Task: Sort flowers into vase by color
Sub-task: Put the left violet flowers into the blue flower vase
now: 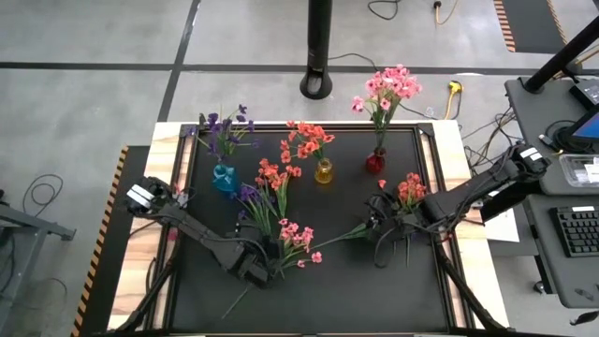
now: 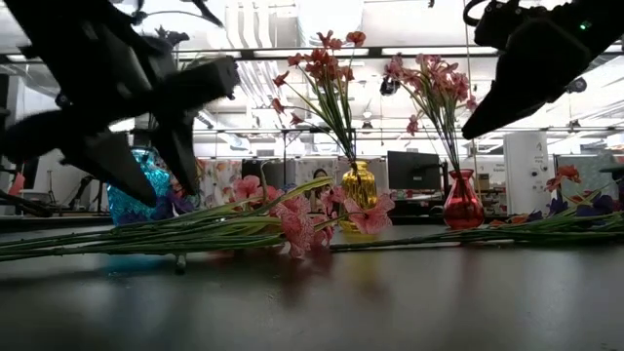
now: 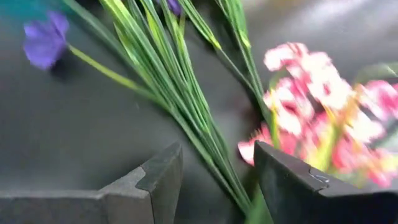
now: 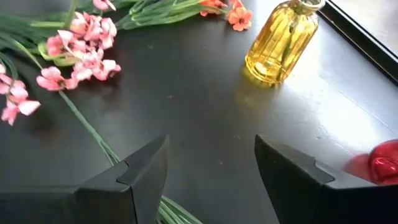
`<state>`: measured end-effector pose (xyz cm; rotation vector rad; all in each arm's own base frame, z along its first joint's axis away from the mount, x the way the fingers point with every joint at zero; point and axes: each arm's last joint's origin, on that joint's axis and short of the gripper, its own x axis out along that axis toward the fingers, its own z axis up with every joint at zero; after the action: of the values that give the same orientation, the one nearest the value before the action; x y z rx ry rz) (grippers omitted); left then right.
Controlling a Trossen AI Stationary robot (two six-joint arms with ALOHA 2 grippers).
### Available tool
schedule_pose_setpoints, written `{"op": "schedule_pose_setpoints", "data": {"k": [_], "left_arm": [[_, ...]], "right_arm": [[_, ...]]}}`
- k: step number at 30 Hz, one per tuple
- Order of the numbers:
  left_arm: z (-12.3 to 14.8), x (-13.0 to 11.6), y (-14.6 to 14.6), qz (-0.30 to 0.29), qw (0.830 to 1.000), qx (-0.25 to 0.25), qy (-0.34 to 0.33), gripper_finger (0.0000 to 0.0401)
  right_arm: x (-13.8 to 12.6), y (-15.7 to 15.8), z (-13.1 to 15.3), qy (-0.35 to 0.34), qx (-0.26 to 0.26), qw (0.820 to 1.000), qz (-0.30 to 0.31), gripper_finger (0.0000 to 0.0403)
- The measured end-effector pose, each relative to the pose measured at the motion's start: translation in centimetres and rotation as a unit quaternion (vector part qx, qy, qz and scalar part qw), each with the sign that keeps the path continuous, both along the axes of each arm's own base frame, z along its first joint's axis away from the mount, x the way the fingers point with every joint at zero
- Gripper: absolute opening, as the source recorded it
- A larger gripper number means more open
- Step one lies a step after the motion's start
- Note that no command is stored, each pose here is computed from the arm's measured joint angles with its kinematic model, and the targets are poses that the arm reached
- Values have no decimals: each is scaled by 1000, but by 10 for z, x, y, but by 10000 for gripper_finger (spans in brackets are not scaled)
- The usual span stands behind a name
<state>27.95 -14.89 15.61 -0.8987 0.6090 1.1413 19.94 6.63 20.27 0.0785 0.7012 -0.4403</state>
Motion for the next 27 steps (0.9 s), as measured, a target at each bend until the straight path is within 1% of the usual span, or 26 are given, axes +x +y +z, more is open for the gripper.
{"op": "schedule_pose_setpoints", "data": {"k": [4,9,15,21,24,27], "left_arm": [[-7,2,15,13,1000,13,12,180],[-17,1,22,21,1000,7,4,180],[-34,5,21,38,999,9,9,180],[-50,14,17,39,998,38,24,178],[-51,19,15,43,997,45,40,164],[-48,21,13,53,996,43,58,137]], "right_arm": [[-1,0,0,1,0,1000,0,229],[-1,0,0,1,-1,1000,1,228],[-1,0,0,1,-1,1000,0,228],[-1,0,0,0,0,1000,0,228],[-1,0,0,3,9,1000,4,228],[-1,1,0,6,15,1000,10,228]]}}
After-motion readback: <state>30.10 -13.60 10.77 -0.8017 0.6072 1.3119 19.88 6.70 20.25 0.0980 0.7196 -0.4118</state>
